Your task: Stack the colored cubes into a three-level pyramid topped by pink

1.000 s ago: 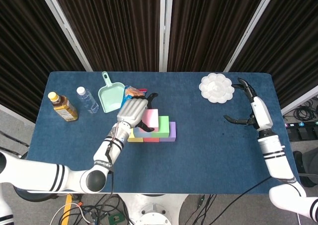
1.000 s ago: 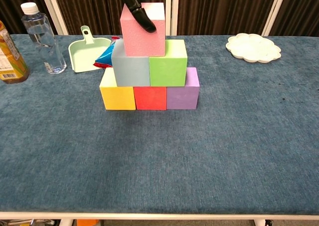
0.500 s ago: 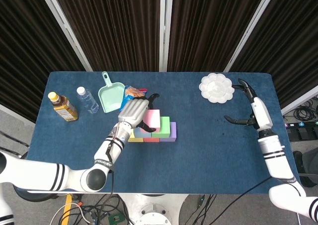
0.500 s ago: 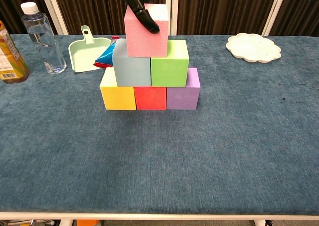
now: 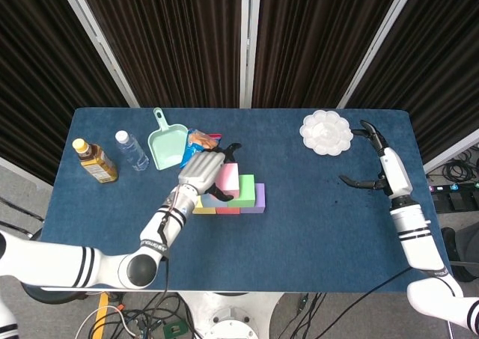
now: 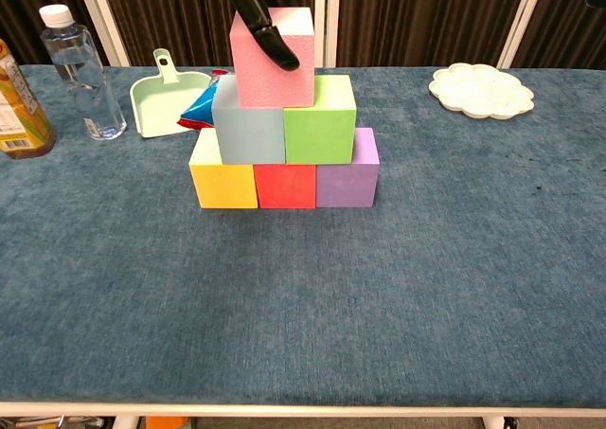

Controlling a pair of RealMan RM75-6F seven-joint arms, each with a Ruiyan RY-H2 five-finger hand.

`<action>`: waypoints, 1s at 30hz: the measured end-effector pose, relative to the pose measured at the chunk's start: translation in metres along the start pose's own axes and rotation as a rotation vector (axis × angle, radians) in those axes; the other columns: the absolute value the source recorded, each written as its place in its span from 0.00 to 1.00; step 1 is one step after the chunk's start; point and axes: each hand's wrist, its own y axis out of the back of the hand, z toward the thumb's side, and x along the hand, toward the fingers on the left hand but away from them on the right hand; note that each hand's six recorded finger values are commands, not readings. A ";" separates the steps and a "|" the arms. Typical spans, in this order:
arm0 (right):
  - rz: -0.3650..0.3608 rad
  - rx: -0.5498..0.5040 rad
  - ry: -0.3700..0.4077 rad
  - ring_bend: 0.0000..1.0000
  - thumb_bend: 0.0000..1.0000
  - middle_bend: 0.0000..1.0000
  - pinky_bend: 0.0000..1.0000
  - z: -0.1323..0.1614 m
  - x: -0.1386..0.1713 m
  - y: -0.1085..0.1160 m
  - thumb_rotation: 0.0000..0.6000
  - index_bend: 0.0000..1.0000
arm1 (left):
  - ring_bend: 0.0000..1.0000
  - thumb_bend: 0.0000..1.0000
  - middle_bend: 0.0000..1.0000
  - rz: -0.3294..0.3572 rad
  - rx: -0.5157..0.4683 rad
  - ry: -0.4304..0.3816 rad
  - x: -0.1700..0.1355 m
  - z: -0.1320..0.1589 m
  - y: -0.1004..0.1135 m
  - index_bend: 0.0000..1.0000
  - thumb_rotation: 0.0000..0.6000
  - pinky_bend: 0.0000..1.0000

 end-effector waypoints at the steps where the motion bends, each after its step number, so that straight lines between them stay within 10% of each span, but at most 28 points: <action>1: 0.000 -0.001 0.001 0.00 0.06 0.16 0.00 0.000 0.000 0.000 1.00 0.00 | 0.14 0.09 0.22 0.000 -0.001 -0.001 -0.001 0.000 0.000 0.08 1.00 0.19; 13: 0.006 -0.021 0.042 0.00 0.06 0.16 0.00 0.024 0.004 0.003 1.00 0.00 | 0.05 0.09 0.15 0.071 -0.004 -0.020 -0.037 -0.024 0.036 0.08 1.00 0.16; 30: 0.156 0.118 0.140 0.00 0.00 0.15 0.00 0.101 0.003 -0.035 1.00 0.00 | 0.03 0.06 0.13 0.337 0.000 0.010 -0.133 -0.166 0.058 0.09 1.00 0.16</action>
